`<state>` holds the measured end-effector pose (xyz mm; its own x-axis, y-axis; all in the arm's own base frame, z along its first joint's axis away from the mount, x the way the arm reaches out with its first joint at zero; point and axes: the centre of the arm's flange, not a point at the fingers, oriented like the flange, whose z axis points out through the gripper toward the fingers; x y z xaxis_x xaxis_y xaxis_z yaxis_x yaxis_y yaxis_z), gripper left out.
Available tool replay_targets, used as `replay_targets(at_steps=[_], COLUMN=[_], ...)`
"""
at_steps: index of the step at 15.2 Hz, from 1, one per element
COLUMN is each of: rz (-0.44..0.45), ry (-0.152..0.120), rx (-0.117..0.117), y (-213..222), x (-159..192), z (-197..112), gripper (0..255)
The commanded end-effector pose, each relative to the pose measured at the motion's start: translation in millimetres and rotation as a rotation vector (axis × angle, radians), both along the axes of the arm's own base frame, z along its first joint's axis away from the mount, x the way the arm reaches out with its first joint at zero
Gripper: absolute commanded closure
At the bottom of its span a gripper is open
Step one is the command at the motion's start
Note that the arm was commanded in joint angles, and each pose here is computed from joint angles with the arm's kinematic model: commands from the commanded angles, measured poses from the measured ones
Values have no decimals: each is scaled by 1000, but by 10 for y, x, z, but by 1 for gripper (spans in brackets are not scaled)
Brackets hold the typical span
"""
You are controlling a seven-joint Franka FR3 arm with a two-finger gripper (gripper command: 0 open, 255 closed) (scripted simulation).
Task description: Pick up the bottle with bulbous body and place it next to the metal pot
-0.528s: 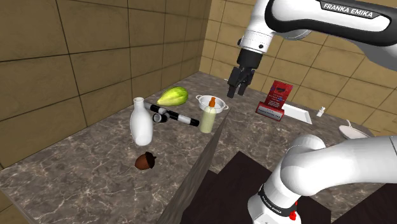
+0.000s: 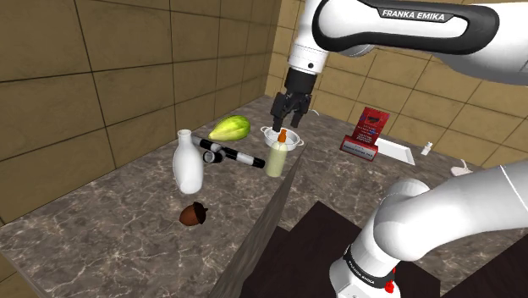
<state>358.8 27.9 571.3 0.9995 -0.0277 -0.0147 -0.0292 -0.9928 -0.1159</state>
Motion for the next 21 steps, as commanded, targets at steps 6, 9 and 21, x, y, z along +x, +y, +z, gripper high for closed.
replay_targets(at_steps=[6, 9, 21], rz=[-35, -50, -109], ry=[-11, -15, -31], rx=[-52, -74, -163], y=[531, 741, 1502], x=[745, 1068, 2397], z=[-291, -418, -956], gripper=[0, 0, 0])
